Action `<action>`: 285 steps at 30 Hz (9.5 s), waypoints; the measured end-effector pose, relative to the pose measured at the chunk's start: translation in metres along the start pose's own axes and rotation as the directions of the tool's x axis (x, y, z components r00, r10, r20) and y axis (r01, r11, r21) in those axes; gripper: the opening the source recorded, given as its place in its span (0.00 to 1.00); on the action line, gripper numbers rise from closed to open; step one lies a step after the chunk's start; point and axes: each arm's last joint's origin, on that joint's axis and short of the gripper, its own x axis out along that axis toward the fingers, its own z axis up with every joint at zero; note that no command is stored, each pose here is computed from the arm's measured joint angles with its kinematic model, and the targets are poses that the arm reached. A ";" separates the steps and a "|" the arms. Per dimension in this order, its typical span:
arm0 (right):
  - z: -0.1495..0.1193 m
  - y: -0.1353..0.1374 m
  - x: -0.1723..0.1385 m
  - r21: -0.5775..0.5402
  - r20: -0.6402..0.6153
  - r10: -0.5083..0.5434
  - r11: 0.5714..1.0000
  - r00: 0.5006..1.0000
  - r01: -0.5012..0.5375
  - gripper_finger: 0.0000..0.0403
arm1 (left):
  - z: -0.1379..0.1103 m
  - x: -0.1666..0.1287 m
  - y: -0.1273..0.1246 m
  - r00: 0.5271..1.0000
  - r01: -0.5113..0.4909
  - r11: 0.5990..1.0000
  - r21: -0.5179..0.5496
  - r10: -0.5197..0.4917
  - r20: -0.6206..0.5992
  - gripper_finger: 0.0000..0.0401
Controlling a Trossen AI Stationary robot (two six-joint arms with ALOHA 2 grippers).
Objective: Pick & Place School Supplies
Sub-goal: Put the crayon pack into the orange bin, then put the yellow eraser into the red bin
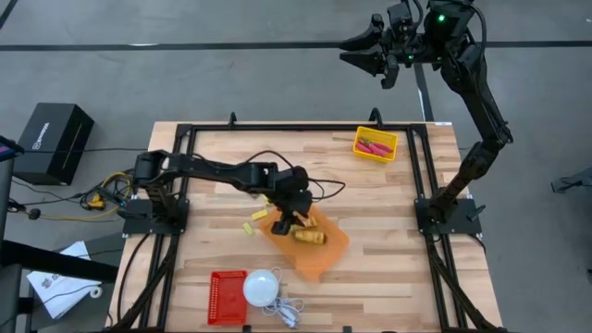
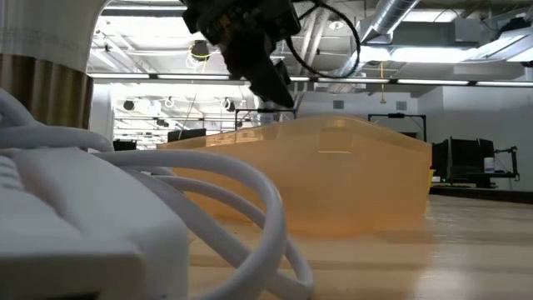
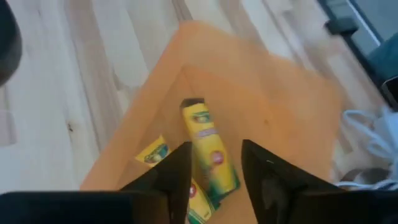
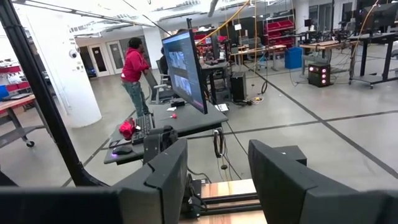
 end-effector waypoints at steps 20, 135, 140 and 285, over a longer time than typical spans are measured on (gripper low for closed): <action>0.001 0.001 0.000 -0.032 0.002 0.027 0.999 1.000 -0.027 0.40 | -0.093 -0.094 0.040 0.853 -0.218 0.974 0.057 0.218 -0.474 0.38; 0.003 0.001 0.003 -0.032 0.028 0.037 0.999 0.999 -0.036 0.39 | -0.001 -0.133 -0.012 0.904 -0.191 0.893 -0.407 0.322 0.282 0.36; -0.001 0.009 0.010 -0.039 0.005 0.071 0.997 0.997 -0.071 0.39 | -0.004 -0.170 -0.011 0.846 -0.210 0.857 -0.470 0.400 0.351 0.33; -0.064 0.134 -0.015 -0.018 -0.562 -0.449 0.846 0.695 0.533 0.41 | -0.125 -0.117 -0.025 0.972 -0.182 0.877 -0.444 0.230 0.056 0.07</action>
